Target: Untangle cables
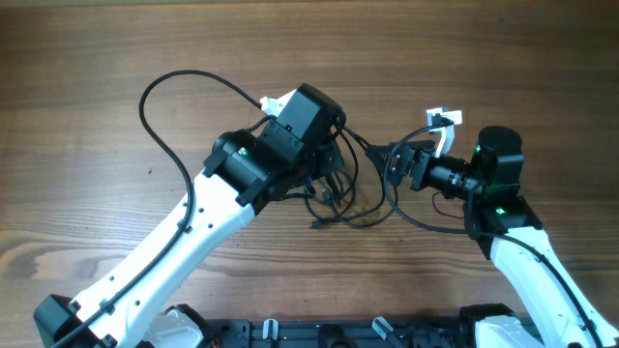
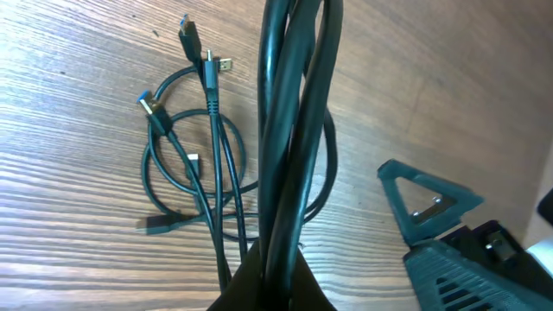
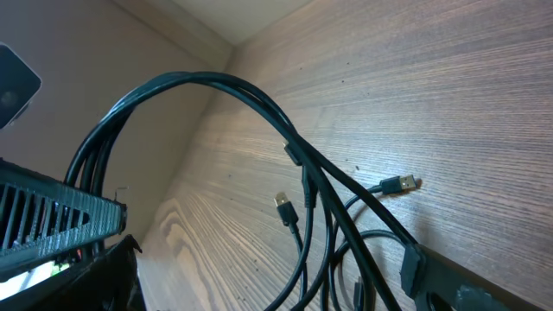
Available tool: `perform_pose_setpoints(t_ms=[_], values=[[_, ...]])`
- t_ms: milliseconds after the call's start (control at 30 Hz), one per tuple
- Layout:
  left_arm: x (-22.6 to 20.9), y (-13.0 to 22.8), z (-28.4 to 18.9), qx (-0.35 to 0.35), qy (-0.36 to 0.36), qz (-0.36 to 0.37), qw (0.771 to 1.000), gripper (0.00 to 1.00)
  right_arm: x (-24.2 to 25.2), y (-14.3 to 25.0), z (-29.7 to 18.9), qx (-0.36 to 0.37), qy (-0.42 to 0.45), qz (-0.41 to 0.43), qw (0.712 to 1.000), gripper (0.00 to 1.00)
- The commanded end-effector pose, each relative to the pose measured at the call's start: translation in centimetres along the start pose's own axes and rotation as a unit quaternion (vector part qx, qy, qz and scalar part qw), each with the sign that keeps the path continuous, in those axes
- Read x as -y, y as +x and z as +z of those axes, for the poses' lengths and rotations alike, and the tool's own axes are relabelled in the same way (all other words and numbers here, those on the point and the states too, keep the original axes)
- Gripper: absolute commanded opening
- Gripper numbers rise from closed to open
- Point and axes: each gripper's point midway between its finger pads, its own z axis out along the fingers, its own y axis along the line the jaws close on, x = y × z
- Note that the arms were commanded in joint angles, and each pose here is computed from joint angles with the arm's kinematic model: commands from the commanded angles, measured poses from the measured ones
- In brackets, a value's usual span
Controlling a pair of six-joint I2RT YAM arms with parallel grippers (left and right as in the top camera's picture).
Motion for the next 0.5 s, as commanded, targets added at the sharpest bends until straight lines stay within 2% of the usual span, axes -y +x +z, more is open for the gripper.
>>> perform_pose_setpoints(t_ms=[0,167,467], values=[[-0.5,-0.3,-0.1,0.009,-0.015,0.028,0.999,0.04,-0.2,-0.2,0.0,0.001,-0.002,-0.004,1.0,1.0],[-1.3,-0.1,-0.1,0.006,-0.032,0.031,0.999,0.04,-0.2,-0.2,0.0,0.002,-0.002,-0.004,1.0,1.0],[-3.8,-0.1,-0.4,0.008,-0.088,0.083,0.993,0.04,-0.1,-0.2,0.0,0.002,0.0,-0.004,1.0,1.0]])
